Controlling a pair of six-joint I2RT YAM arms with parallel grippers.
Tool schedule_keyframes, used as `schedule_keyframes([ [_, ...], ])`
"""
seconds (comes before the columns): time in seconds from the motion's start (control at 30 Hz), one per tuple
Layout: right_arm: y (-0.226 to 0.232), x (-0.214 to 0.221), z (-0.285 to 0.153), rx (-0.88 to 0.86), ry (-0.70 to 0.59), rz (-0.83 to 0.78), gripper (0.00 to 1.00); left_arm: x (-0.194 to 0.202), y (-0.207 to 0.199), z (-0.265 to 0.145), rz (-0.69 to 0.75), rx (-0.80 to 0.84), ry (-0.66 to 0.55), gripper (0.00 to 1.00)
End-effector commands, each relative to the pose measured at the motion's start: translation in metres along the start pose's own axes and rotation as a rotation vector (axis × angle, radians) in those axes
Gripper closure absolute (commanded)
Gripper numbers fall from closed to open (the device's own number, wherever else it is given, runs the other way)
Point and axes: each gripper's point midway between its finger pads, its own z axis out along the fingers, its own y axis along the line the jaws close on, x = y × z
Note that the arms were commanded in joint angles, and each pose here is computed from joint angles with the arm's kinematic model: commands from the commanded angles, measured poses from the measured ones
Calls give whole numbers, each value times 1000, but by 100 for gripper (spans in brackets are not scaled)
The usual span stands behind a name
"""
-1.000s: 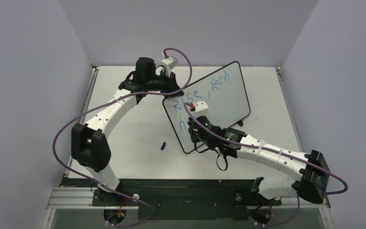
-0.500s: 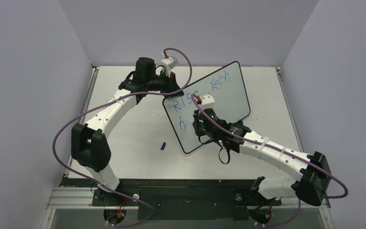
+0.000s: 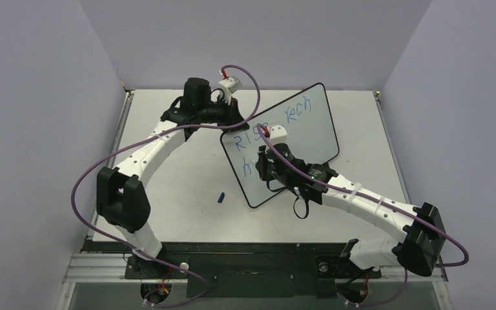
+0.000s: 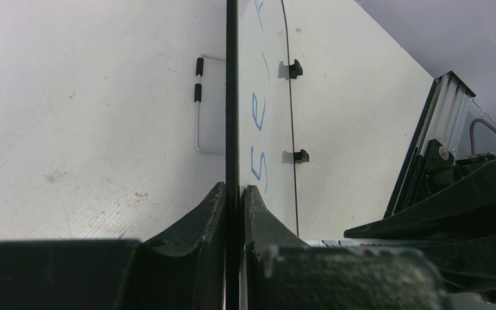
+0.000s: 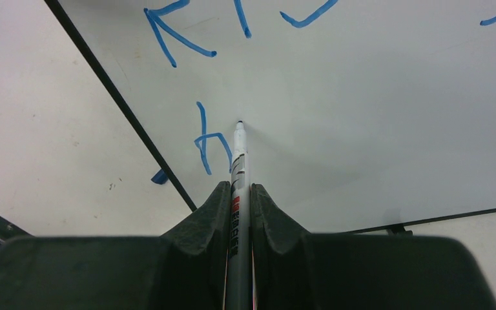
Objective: Write a sentence on the whiteboard
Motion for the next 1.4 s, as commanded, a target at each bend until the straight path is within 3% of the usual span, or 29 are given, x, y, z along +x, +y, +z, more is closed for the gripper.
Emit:
schedule_keyframes([
  [0.0,4,-23,6,-8,-61,24,100,-41,-8,-16,157,-23,-125,100],
  [0.7,-9,37,5,3,33,52,100,-42,-8,-17,159,-26,-127,100],
  [1.37,14,-35,-17,-54,-105,51,100,-42,-8,-17,159,-26,-127,100],
])
